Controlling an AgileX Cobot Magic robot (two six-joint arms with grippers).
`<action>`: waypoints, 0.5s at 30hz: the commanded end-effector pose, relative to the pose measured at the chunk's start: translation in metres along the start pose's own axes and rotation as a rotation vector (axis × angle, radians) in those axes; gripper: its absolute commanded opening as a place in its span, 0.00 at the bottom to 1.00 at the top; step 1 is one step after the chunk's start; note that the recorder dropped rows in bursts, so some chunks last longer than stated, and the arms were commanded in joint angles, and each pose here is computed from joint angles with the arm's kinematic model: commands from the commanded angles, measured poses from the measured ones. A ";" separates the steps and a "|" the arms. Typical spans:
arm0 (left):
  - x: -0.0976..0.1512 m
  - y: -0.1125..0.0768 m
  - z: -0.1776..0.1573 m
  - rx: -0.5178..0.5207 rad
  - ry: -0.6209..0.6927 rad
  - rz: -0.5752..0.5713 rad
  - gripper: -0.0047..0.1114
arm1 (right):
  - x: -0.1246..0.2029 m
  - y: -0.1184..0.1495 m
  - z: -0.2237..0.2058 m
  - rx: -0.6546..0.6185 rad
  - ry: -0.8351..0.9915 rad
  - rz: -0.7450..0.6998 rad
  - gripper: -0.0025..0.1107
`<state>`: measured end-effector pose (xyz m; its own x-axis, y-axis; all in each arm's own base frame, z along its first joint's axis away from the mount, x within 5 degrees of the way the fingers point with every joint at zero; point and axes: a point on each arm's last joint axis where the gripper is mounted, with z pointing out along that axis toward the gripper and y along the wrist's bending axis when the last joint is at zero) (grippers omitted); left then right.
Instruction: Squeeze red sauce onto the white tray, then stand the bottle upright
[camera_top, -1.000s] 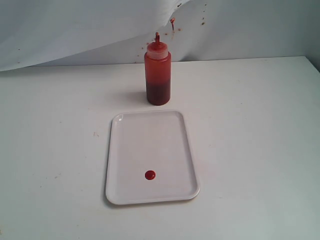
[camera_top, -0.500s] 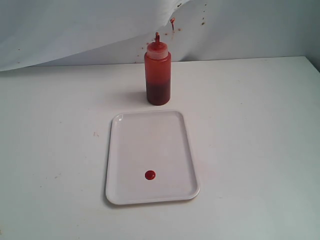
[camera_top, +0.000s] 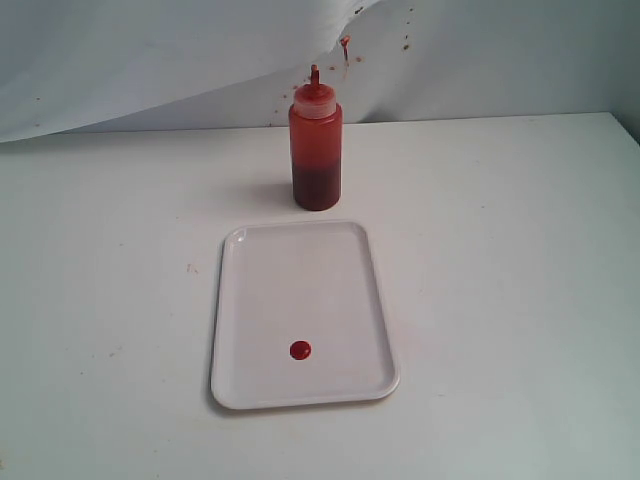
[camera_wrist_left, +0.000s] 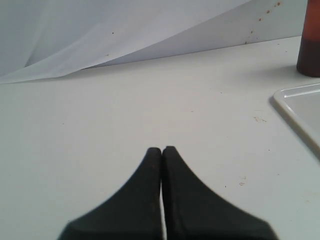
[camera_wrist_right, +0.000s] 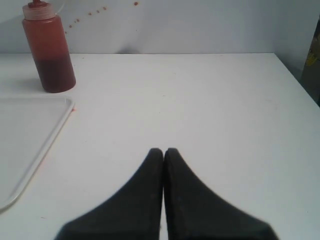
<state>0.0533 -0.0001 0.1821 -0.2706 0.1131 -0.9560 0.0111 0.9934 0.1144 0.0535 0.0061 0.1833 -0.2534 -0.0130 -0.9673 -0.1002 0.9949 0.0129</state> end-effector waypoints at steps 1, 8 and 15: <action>0.000 0.000 0.000 -0.004 -0.012 -0.006 0.04 | 0.001 0.000 0.000 0.007 -0.001 -0.037 0.02; 0.000 0.000 0.000 -0.004 -0.012 -0.006 0.04 | 0.001 0.000 0.000 0.007 0.001 -0.074 0.02; 0.000 0.000 0.000 -0.004 -0.012 -0.006 0.04 | 0.001 0.000 0.000 0.007 0.001 -0.065 0.02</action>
<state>0.0533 -0.0001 0.1821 -0.2706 0.1131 -0.9560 0.0111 0.9934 0.1144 0.0535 0.0061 0.1833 -0.2460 -0.0807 -0.9659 -0.1172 0.9917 -0.0530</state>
